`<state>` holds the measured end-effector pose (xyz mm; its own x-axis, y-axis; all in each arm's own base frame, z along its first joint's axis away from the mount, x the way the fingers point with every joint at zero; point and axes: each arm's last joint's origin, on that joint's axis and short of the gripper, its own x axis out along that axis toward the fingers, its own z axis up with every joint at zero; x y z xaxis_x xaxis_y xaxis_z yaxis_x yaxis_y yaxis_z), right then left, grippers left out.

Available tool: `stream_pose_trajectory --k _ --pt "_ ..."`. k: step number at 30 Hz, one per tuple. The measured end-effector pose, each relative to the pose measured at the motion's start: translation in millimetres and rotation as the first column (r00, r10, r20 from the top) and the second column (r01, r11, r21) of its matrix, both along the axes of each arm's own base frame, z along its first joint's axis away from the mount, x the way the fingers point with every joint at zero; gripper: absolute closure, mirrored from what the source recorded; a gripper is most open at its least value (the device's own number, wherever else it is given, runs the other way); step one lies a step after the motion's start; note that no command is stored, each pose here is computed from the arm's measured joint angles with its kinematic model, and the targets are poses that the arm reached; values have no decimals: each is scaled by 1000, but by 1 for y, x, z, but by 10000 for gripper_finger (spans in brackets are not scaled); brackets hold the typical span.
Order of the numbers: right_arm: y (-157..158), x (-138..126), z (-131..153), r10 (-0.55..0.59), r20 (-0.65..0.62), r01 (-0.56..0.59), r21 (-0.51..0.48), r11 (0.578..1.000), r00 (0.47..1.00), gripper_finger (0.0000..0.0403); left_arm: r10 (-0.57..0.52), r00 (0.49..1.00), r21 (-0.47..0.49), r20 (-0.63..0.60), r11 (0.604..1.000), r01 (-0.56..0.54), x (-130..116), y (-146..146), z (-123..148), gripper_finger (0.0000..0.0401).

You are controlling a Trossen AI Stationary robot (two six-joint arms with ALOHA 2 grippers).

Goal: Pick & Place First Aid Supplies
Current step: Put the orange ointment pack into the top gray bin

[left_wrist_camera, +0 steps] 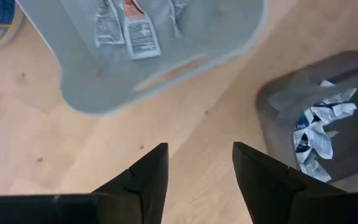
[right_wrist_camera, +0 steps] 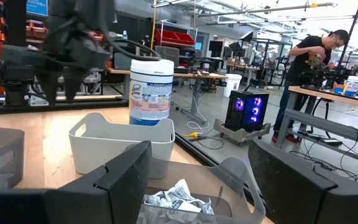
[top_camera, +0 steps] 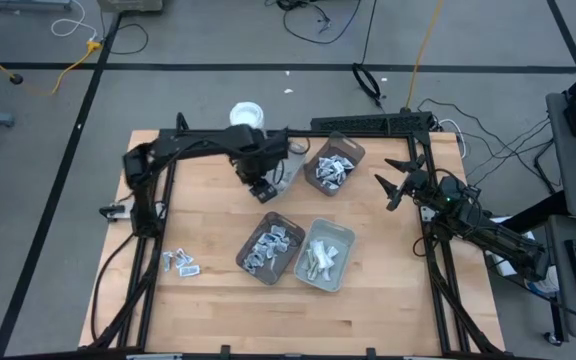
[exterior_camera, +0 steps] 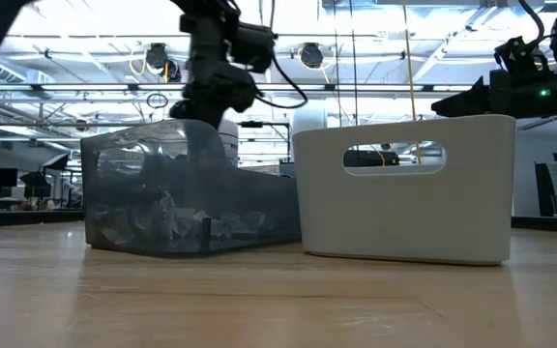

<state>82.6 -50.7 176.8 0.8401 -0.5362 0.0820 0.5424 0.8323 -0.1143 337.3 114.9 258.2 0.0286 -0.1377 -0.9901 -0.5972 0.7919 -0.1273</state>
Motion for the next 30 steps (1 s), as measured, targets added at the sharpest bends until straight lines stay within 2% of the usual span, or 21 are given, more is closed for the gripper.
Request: stream_pose_trajectory --k 6,16,23,30 --pt "0 0 0 0 0 0 0 1000 1000 140 4 999 13 54 1000 -4 -37 -45 -5 227" --pt "0 0 0 0 0 0 0 1000 1000 140 -125 992 -44 4 991 125 -113 -122 -21 208" --pt "0 0 0 0 0 0 0 1000 1000 140 -165 986 -48 -36 985 163 -152 -158 -32 194" --pt "0 0 0 0 0 0 0 1000 1000 140 -199 979 -49 -37 979 197 -176 -183 -33 206"
